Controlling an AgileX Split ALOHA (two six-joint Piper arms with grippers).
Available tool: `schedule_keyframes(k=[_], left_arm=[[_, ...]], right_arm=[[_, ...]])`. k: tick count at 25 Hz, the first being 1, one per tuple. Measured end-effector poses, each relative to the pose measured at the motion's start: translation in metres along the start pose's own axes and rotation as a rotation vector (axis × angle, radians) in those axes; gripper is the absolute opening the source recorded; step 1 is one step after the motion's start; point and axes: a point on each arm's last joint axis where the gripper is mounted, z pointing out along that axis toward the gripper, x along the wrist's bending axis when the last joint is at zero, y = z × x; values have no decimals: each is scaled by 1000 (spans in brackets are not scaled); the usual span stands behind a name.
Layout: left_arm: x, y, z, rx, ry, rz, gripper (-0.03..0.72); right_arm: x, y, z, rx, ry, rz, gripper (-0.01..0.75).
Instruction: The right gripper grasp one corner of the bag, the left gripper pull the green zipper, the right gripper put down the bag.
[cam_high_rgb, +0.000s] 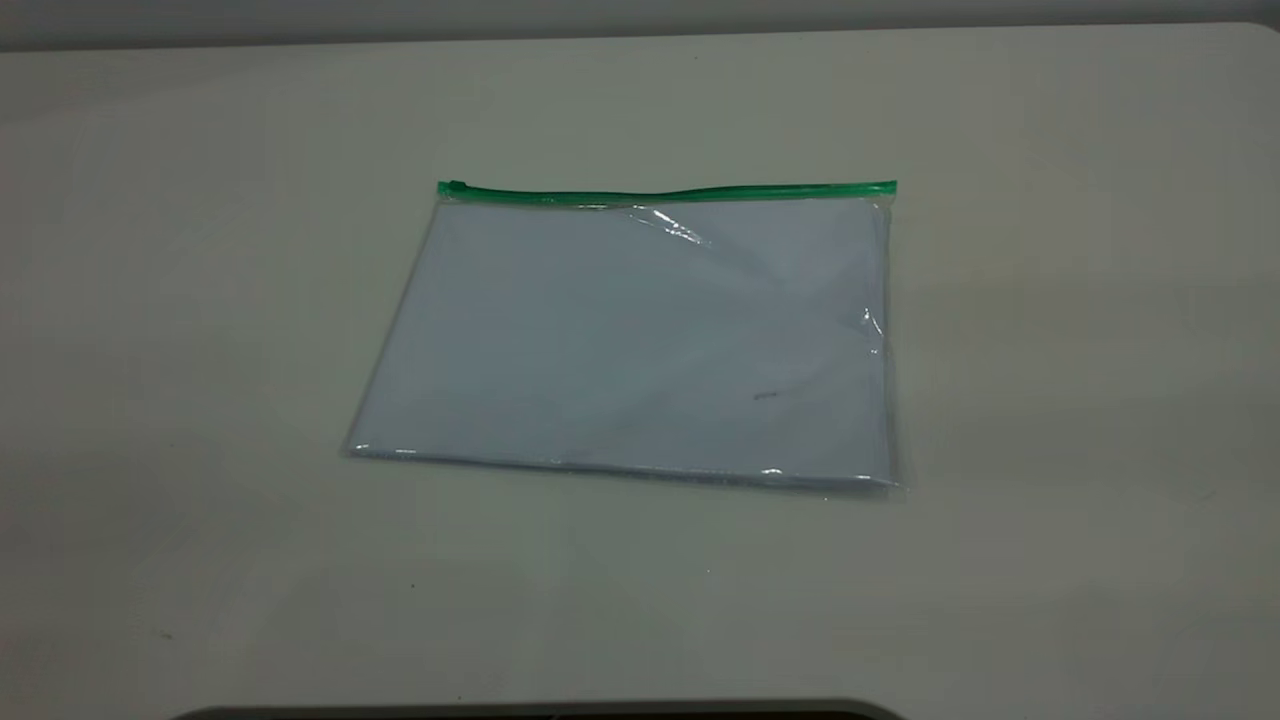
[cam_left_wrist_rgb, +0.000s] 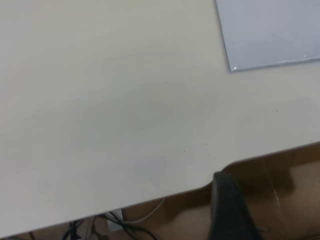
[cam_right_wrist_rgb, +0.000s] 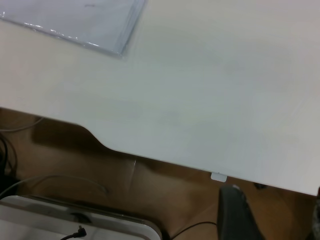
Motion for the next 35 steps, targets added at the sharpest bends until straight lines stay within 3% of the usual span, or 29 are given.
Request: schedule_keyframes(k=[2, 5, 9, 14, 20, 35], left_arm=[[0, 0, 0, 1, 0, 0, 498], [0, 0, 0, 2, 0, 0, 498], [-1, -2, -2, -17, 3, 2, 498], [-4, -12, -10, -107, 24, 8, 498], [-5, -16, -13, -130, 32, 8, 498], [-5, -16, -13, -129, 35, 5, 498]], right_arm=[[-1, -1, -1, -13, -9, 14, 412], [-5, -6, -9, -80, -93, 120, 412], [-4, -20, -25, -233, -211, 206, 412], [7, -41, -40, -399, -207, 148, 412], [7, -43, -41, -399, -149, 94, 412], [7, -43, -41, -399, -143, 90, 412]])
